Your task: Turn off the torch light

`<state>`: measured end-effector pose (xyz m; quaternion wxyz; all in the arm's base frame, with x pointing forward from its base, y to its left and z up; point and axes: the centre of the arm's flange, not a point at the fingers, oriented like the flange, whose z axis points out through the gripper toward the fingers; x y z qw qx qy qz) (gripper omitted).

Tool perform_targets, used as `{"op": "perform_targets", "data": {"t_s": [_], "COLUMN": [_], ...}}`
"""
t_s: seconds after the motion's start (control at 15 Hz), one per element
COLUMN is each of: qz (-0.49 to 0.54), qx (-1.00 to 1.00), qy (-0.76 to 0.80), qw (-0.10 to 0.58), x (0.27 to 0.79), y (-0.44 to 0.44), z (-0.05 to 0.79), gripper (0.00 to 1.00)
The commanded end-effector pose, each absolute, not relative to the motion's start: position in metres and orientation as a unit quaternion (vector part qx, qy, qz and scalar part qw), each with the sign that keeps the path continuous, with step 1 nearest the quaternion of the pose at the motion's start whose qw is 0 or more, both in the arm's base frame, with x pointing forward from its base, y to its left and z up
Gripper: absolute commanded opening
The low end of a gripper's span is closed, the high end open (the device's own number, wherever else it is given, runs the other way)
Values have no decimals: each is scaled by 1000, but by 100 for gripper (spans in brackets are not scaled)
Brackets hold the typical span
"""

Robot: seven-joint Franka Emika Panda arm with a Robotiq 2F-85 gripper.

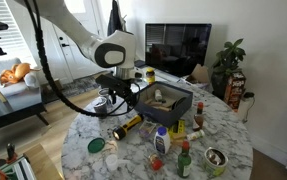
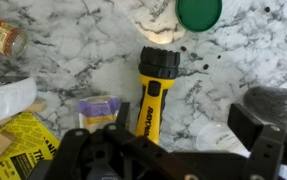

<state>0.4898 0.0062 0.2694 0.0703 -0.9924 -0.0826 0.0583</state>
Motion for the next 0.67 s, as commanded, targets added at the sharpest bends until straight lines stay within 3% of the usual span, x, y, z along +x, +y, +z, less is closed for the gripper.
{"op": "perform_targets", "data": {"t_s": [0.0,0.6], "qz": [59,4], "qx": [-992,-994], "qy": [-83,-94], "qw": [70,60], "x": [493,490], "y": [6,16], "z": [267,223], "gripper": [100,100]}}
